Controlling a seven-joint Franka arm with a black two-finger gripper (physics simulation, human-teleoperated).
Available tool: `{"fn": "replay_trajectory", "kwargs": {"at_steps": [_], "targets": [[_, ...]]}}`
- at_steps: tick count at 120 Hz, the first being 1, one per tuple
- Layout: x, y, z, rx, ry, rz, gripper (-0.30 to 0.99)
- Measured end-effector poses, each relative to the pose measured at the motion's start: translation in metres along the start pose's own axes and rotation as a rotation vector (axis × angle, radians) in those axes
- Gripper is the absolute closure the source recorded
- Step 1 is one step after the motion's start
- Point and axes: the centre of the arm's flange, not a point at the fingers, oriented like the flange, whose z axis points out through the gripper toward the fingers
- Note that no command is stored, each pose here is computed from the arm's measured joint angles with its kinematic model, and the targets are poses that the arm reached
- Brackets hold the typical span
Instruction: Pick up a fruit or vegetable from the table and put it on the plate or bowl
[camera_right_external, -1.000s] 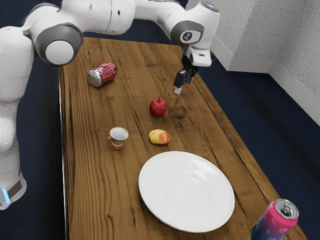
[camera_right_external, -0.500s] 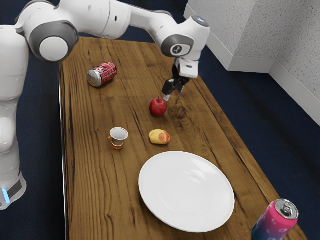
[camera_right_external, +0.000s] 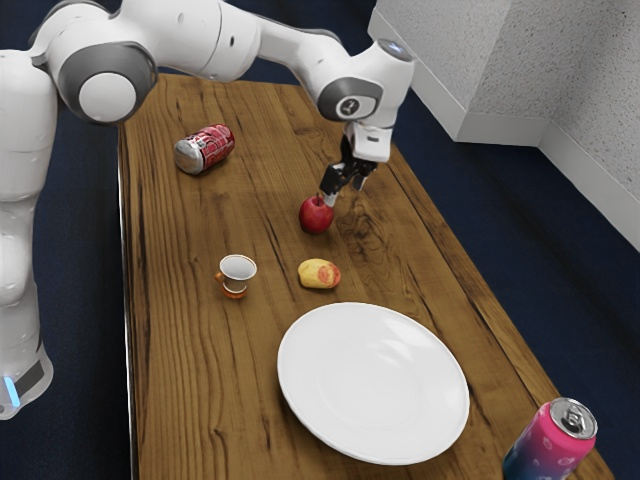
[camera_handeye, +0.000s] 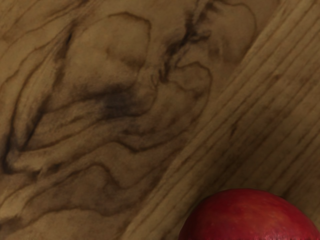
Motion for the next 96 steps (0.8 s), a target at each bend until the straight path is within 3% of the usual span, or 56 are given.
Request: {"fn": "replay_trajectory", "kwargs": {"at_steps": [42, 96], "targets": [[-0.009, 0.029, 0.006, -0.034, 0.010, 0.024, 0.00], [0.001, 0.030, 0.035, -0.064, 0.004, 0.046, 0.00]]}}
